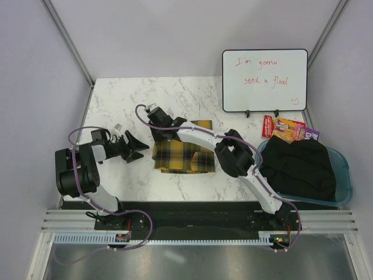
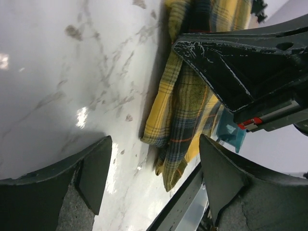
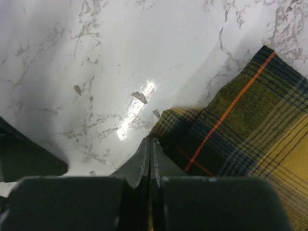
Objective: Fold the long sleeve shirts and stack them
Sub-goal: Fold the shirt
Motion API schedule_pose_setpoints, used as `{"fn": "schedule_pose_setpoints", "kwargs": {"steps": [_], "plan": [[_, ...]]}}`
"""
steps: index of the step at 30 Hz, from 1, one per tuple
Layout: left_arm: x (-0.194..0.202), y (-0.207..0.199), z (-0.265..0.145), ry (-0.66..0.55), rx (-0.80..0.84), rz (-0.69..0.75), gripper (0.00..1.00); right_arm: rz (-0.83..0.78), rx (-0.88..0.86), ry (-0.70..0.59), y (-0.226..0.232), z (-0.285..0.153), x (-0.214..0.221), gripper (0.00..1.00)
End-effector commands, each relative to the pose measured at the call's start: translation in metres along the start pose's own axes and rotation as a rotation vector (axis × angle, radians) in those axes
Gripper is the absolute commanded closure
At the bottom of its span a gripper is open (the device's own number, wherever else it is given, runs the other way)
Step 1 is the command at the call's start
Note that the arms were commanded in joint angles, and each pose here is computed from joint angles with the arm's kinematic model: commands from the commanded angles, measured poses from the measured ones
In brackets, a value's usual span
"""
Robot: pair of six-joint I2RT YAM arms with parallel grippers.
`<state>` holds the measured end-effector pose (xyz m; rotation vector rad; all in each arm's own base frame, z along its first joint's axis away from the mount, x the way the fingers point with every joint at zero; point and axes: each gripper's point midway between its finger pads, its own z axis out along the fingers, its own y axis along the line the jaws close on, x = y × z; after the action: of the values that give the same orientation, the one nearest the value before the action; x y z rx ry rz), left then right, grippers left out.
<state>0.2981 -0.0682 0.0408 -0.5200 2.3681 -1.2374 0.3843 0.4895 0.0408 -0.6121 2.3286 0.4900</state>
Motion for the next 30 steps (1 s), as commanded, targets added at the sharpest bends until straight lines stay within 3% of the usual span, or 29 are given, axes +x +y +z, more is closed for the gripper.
{"fn": "schedule_pose_setpoints", "kwargs": {"steps": [1,10,17,30], "plan": [[-0.008,-0.018,0.012,0.015,0.138,0.090,0.20,0.047,-0.094,-0.084,0.025,-0.034,-0.040,1.00],[-0.010,-0.026,0.039,0.018,0.149,0.176,0.20,0.055,-0.118,-0.101,0.028,-0.048,-0.050,1.00],[-0.010,-0.035,0.054,-0.014,0.108,0.144,0.20,0.074,-0.141,-0.122,0.032,-0.056,-0.062,1.00],[0.011,-0.058,0.078,0.000,0.286,0.068,0.21,0.109,-0.157,-0.144,0.033,-0.069,-0.075,1.00]]}}
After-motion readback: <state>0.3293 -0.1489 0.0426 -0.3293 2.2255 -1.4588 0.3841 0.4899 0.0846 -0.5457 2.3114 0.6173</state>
